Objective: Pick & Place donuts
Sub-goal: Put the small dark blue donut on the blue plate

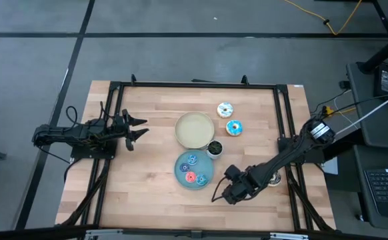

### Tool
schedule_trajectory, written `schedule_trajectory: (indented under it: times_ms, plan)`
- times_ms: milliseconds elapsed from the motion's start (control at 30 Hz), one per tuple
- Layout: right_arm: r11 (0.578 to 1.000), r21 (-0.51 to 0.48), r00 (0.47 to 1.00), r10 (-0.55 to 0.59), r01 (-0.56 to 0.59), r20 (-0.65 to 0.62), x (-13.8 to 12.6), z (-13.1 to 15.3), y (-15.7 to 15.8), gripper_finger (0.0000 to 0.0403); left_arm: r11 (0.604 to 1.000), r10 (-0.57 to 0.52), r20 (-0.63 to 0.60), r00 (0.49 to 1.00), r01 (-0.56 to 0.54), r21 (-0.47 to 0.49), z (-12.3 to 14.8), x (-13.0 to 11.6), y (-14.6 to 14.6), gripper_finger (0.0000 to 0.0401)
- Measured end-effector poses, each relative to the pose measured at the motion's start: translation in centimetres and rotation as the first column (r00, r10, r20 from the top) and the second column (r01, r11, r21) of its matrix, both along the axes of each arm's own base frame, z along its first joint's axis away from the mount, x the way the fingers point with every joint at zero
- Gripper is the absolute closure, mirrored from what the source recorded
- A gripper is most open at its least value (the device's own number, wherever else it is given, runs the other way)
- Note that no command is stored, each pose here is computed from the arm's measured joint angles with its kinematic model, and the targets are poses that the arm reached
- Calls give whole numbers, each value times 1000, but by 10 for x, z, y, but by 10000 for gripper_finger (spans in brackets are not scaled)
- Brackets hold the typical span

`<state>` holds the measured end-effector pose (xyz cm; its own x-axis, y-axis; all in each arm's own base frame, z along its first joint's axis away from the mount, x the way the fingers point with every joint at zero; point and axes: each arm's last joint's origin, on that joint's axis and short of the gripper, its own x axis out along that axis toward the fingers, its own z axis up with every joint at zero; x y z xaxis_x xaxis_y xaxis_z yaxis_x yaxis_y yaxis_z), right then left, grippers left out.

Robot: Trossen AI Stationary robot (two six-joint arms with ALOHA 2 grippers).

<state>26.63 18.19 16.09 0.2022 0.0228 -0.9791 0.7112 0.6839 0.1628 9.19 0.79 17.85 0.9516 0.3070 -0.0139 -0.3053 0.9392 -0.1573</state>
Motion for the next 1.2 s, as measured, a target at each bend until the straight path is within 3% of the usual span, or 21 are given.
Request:
schedule_trajectory:
  times_ms: [367, 867, 1200]
  plan:
    - [1000, -14, 1000, 9, -9, -25, 3, -16, 5, 191, 1000, 0, 0, 1000, 0, 0, 0, 0, 0, 205]
    - [1000, -15, 1000, 12, -12, -23, 3, -16, 5, 193, 1000, 0, 0, 1000, 0, 0, 0, 0, 0, 205]
    - [1000, -14, 1000, 14, -14, -22, 3, -16, 5, 258, 1000, 0, 0, 1000, 0, 0, 0, 0, 0, 205]
